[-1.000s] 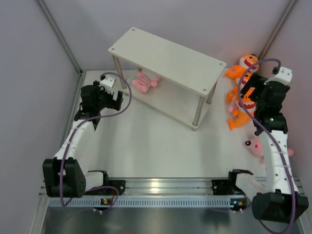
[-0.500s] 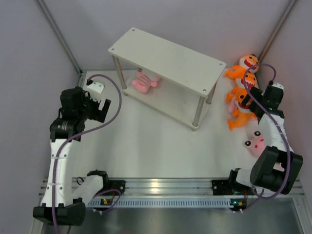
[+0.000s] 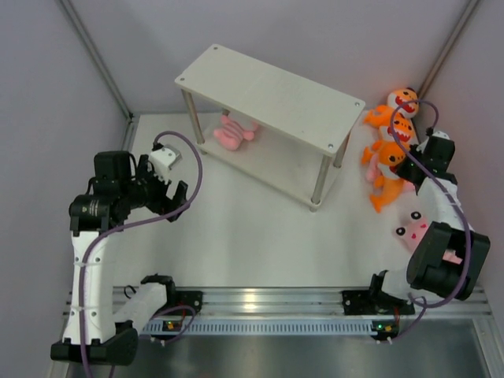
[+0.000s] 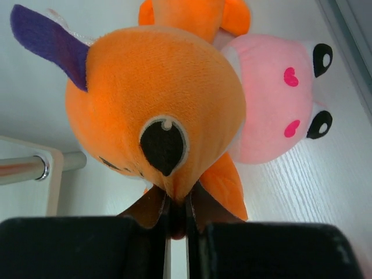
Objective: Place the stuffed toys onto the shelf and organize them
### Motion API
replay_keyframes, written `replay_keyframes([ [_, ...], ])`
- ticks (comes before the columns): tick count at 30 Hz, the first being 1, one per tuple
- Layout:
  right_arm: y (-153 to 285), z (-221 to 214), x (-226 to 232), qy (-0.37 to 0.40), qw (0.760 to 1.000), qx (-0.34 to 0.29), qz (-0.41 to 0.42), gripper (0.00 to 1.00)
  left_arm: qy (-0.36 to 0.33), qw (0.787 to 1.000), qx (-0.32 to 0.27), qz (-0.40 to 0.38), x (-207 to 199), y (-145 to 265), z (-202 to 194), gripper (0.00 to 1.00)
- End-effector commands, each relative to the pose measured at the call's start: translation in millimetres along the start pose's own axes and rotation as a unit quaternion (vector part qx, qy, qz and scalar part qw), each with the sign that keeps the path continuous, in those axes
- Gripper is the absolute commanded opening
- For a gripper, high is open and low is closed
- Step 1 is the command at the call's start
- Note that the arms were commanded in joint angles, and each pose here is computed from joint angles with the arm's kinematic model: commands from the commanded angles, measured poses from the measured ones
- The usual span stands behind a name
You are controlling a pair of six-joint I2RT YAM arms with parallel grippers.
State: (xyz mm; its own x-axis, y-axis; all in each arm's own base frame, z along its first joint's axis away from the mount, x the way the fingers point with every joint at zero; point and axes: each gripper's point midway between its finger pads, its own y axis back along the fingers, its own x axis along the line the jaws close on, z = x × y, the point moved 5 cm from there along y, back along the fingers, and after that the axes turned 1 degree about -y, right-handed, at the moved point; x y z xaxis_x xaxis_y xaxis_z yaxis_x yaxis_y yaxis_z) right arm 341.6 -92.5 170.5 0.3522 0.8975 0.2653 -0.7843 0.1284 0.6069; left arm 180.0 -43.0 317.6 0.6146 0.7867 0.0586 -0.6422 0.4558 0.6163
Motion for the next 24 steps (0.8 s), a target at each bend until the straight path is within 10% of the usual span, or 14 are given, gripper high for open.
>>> replay_keyframes([
  [1,61,62,19,-0.009,0.994,-0.106,0.01,0.0,-0.008,0.999,-0.019,-0.049,-17,10,8,0.95],
  [9,239,148,61,0.0,0.959,-0.282,0.035,0.0,-0.02,0.997,-0.041,-0.069,-19,12,24,0.94],
  [24,378,160,180,-0.092,0.86,-0.26,0.429,0.0,-0.028,0.998,-0.029,-0.054,-14,10,20,0.95],
])
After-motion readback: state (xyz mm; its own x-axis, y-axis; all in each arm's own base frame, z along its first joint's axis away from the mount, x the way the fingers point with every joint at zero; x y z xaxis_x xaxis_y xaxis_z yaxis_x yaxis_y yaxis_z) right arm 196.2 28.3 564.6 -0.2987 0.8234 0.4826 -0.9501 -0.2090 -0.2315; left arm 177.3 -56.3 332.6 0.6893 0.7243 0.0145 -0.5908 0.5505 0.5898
